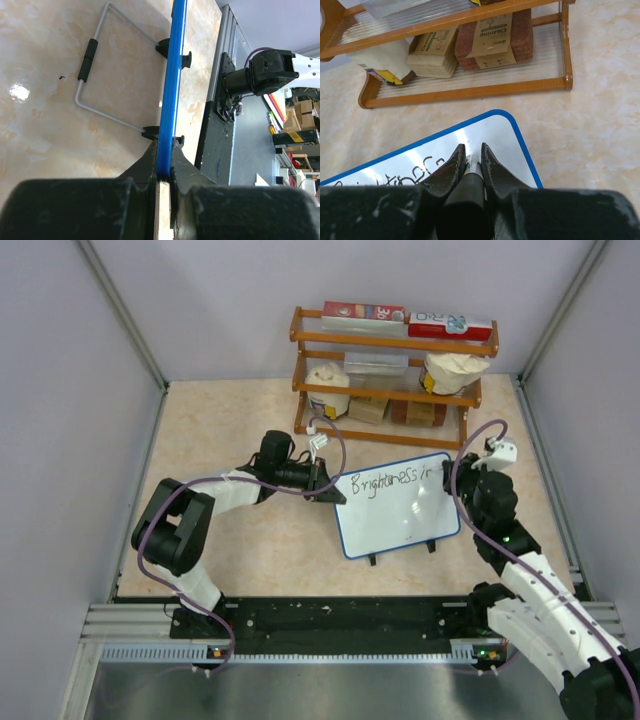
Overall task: Write a sentence on the whiteboard
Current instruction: Write with the whiteboard marker on the whiteboard.
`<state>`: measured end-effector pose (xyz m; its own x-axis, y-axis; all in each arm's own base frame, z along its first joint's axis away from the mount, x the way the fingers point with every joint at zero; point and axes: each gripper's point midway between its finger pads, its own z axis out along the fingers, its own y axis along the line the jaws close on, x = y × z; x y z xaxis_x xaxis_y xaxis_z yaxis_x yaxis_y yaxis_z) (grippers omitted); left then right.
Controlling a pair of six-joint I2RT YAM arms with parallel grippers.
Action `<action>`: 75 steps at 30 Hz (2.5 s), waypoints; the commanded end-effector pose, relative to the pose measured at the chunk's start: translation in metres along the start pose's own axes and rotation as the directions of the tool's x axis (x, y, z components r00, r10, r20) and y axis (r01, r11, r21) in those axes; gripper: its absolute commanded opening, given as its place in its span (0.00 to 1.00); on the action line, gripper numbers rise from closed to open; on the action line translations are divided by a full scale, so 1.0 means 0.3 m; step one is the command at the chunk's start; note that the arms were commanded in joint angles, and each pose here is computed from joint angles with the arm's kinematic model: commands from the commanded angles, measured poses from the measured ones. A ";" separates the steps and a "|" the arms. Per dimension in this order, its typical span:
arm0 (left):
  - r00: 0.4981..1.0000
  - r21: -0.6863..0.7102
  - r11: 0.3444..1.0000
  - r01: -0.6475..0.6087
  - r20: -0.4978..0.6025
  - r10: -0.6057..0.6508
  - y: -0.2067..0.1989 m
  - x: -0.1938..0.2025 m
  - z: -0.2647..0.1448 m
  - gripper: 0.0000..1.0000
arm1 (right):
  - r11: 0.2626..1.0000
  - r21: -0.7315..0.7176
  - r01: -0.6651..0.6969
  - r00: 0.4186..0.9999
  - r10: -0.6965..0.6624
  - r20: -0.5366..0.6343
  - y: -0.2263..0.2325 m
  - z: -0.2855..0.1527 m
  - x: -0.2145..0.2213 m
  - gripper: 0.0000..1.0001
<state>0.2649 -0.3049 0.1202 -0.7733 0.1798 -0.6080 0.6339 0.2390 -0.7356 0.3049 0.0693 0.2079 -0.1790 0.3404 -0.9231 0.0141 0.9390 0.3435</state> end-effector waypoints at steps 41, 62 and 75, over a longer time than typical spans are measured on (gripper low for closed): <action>0.997 -0.170 0.983 -0.072 -0.030 0.068 0.130 0.058 0.005 0.00 | 0.990 -0.140 -0.020 0.998 0.029 0.063 0.084 -0.109 -0.127 0.00; 0.997 -0.167 0.984 -0.070 -0.028 0.066 0.128 0.058 0.007 0.00 | 0.933 -0.358 0.027 0.999 -0.036 -0.017 0.282 -0.123 -0.034 0.00; 0.997 -0.164 0.984 -0.070 -0.028 0.066 0.127 0.056 0.010 0.00 | 0.806 -0.585 0.090 0.995 -0.100 0.014 0.502 -0.202 0.024 0.00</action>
<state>0.2644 -0.3053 0.1212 -0.7686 0.1813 -0.6135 0.6396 0.2363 -0.7315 0.2483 0.1959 0.2270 -0.2649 0.2018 -0.9429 -0.5010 0.8067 0.3134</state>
